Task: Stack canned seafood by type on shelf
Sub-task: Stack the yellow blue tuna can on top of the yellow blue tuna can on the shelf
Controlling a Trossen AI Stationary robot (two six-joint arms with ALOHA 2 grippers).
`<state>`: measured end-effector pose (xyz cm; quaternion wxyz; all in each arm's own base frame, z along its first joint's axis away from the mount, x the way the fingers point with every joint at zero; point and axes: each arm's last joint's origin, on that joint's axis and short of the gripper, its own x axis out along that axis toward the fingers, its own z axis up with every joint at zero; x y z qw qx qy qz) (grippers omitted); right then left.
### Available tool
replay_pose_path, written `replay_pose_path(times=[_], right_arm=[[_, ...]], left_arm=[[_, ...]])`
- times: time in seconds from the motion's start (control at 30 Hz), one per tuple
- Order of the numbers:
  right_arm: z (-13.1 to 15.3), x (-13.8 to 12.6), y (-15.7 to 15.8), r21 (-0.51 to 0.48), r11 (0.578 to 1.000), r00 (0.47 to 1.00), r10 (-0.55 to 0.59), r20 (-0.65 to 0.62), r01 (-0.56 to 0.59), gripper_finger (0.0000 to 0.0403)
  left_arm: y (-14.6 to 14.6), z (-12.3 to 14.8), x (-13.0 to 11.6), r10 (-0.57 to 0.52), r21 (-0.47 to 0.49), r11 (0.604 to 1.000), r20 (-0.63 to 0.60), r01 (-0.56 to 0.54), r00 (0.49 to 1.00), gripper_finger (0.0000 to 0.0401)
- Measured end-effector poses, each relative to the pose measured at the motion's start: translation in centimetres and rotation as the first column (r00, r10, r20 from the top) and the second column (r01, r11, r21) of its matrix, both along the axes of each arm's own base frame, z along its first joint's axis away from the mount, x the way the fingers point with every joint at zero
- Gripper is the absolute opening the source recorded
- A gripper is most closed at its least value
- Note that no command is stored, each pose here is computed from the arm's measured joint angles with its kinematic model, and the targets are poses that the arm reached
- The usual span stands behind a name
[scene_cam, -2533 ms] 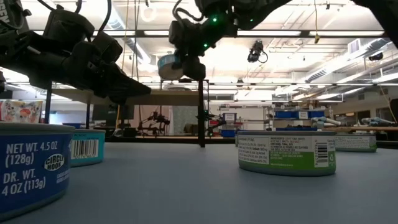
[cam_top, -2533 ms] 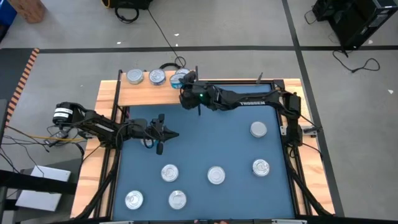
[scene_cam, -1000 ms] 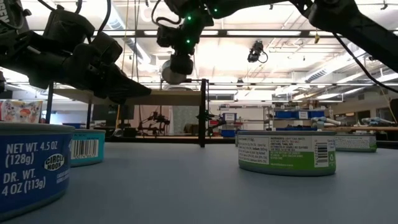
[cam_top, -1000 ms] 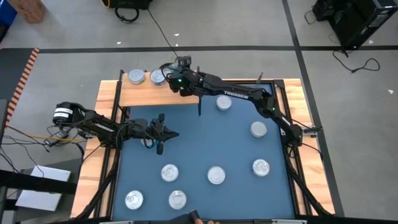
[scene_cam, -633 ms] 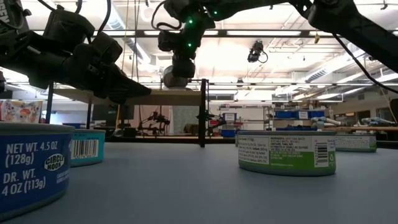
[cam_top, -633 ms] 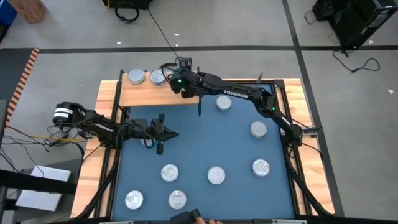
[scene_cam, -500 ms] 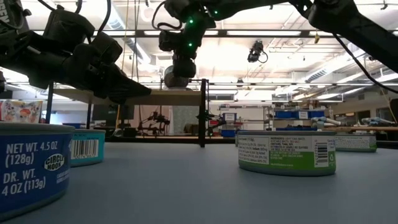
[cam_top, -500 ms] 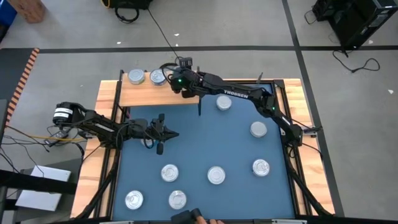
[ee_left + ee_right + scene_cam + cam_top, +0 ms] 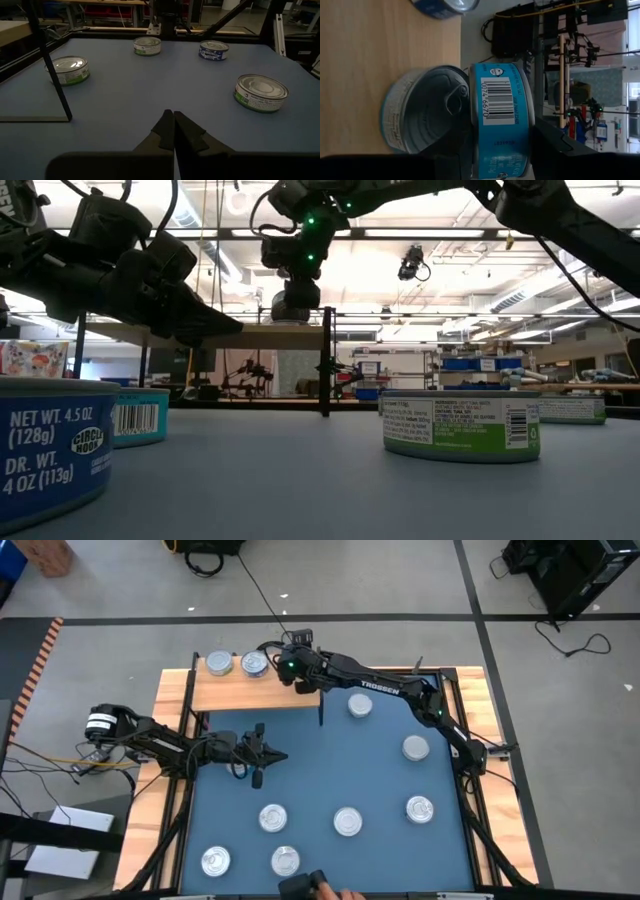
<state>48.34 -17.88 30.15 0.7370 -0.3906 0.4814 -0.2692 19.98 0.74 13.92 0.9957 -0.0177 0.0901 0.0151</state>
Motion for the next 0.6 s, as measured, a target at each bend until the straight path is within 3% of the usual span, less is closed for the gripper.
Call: replay_pose_path(times=[0.13, 0.4, 0.6], right_arm=[[0.01, -0.04, -0.08, 0.024, 1.000, 1.000, 0.004, 0.022, -0.005, 0.0146], [0.02, 0.05, 0.11, 0.032, 0.999, 0.999, 0.004, 0.035, -0.006, 0.0241], [-0.03, 0.19, 0.63, 0.033, 0.999, 1.000, 0.017, 0.025, -0.018, 0.0275]], left_arm=[[0.00, 0.00, 0.00, 0.000, 0.000, 1.000, 0.000, 0.000, 1.000, 0.0003], [0.00, 0.00, 0.00, 0.000, -0.003, 1.000, 0.000, 0.000, 1.000, 0.0003], [-0.02, -0.02, 0.00, 0.000, -0.004, 1.000, -0.002, 0.000, 1.000, 0.0003]])
